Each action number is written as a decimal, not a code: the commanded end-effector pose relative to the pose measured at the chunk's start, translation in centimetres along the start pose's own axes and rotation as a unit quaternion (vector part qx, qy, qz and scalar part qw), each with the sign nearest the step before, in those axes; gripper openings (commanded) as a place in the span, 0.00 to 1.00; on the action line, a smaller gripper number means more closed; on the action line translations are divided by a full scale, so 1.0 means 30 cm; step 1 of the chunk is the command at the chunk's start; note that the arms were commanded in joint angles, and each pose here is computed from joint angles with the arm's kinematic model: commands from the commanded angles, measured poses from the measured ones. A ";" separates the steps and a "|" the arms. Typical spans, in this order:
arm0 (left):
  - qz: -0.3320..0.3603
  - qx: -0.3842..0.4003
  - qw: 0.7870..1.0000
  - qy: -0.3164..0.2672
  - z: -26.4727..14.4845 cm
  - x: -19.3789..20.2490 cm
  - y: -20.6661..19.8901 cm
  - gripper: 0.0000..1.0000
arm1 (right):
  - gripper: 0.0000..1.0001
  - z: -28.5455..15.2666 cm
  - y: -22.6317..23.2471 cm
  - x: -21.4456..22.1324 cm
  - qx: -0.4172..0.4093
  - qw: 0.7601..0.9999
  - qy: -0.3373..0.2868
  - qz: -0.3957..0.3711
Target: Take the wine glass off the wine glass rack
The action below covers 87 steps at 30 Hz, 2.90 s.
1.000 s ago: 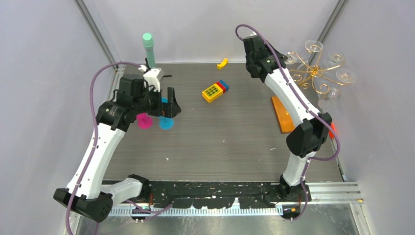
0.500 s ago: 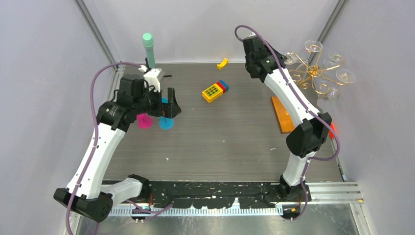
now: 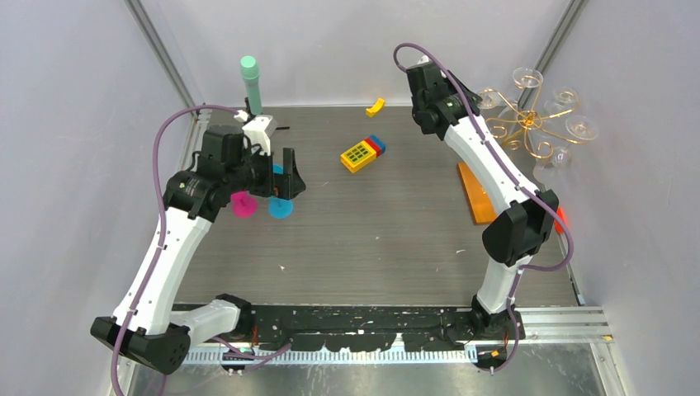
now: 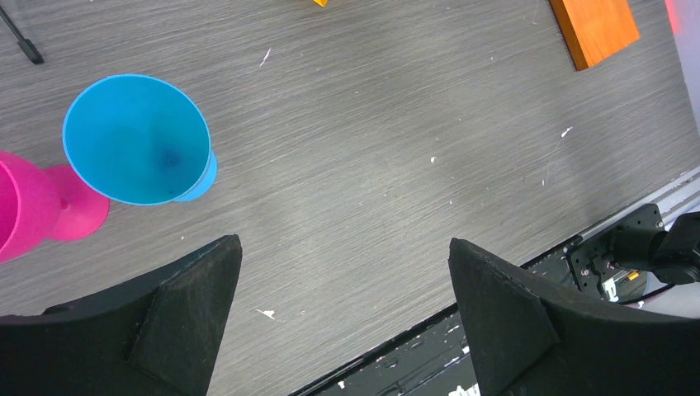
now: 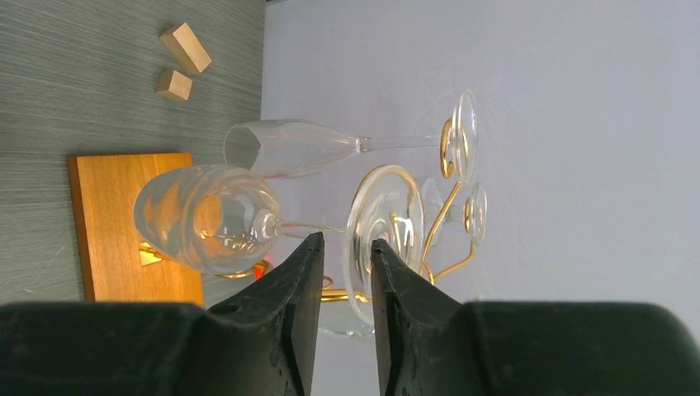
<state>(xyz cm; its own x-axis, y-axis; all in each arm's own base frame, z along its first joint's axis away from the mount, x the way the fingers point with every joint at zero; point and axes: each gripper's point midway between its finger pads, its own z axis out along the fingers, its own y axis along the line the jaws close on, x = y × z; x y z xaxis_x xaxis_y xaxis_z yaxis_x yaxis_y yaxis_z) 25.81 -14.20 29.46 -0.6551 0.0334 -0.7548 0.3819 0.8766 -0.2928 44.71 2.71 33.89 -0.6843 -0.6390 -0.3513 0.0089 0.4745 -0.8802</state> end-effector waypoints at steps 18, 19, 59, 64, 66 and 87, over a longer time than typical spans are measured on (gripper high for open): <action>0.007 -0.002 1.000 -0.027 -0.002 -0.039 0.003 1.00 | 0.00 -0.047 -0.078 -0.038 0.024 0.999 -0.020 0.025; 0.006 -0.002 1.000 -0.026 0.000 -0.039 0.003 1.00 | 0.00 -0.047 -0.086 -0.044 0.030 0.999 -0.022 0.026; 0.006 0.003 1.000 -0.026 -0.005 -0.032 -0.002 1.00 | 0.00 0.002 -0.242 0.036 0.132 0.988 0.043 0.069; 0.004 0.006 1.000 -0.027 -0.007 -0.033 -0.007 1.00 | 0.00 -0.028 -0.250 0.079 0.122 0.989 0.046 0.070; 0.003 0.007 1.000 -0.026 -0.004 -0.032 -0.008 1.00 | 0.00 -0.045 -0.248 0.091 0.114 0.990 0.043 0.069; -0.016 0.016 0.999 -0.030 -0.013 -0.038 -0.026 1.00 | 0.00 -0.321 -0.063 -0.060 -0.064 0.986 -0.110 0.107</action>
<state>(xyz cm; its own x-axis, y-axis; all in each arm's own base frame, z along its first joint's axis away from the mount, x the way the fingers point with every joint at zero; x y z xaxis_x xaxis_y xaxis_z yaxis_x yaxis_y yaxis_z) 25.76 -14.39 29.14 -0.6705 0.0102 -0.7418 0.3645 0.8755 -0.3174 40.48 6.76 36.40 -0.5948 -0.6698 -0.4444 0.0086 0.5476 -0.8367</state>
